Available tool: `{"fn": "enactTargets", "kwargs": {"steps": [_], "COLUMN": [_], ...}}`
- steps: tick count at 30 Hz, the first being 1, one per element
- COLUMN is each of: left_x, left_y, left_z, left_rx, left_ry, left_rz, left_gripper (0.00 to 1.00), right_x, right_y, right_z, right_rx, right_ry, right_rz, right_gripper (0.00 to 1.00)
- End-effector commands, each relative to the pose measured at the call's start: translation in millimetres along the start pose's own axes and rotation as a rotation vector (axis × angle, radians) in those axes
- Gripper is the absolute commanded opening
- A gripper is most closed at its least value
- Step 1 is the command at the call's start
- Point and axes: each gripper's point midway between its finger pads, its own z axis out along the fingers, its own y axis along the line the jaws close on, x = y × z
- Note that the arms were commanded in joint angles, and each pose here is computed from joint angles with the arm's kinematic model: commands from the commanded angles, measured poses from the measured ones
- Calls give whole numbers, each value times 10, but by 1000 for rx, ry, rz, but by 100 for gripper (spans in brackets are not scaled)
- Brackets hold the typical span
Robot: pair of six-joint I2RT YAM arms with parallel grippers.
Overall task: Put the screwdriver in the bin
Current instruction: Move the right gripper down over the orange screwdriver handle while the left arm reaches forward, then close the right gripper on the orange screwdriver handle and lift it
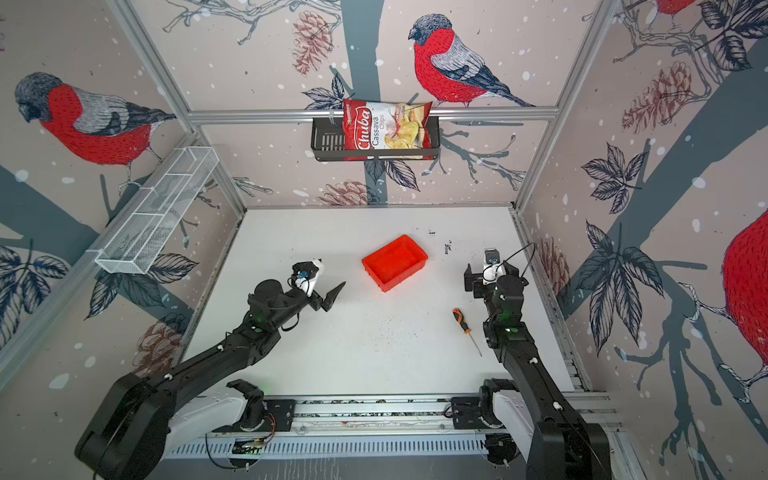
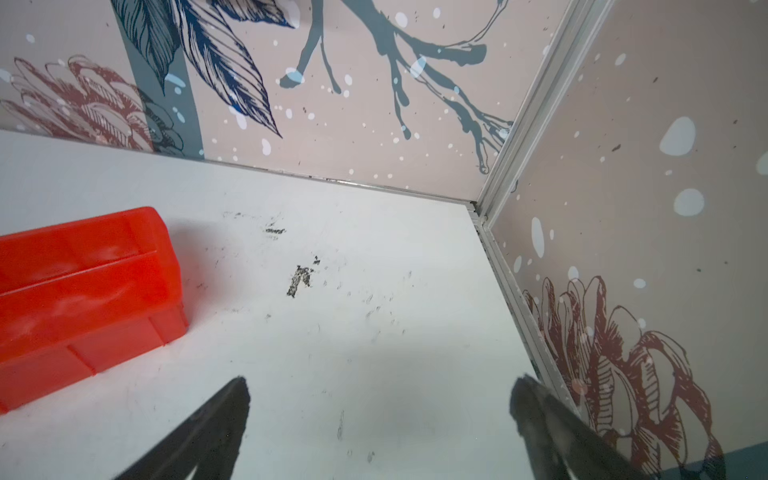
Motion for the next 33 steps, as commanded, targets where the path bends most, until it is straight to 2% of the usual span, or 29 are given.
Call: {"fn": "enactTargets", "kwargs": {"steps": [1, 6, 8, 15, 26, 33], "left_x": [-10, 12, 19, 79, 165, 199], "left_y": [-347, -814, -936, -1162, -1217, -1232], "left_z": [18, 46, 41, 32, 25, 32], "left_rx": [133, 284, 325, 418, 451, 459], "left_ry": [17, 45, 45, 59, 81, 90], "left_rz": [19, 37, 30, 28, 55, 56], "left_gripper": [98, 98, 98, 98, 98, 98], "right_x": [294, 374, 413, 732, 1246, 1365], "right_y": [225, 484, 538, 828, 904, 870], "right_z": [-103, -306, -362, -490, -378, -295], "right_rx": [-130, -297, -325, -458, -448, -398], "right_ry": [159, 237, 279, 441, 701, 760], "right_rz": [-94, -180, -195, -261, -207, -195], "right_gripper": [100, 100, 99, 100, 100, 100]}}
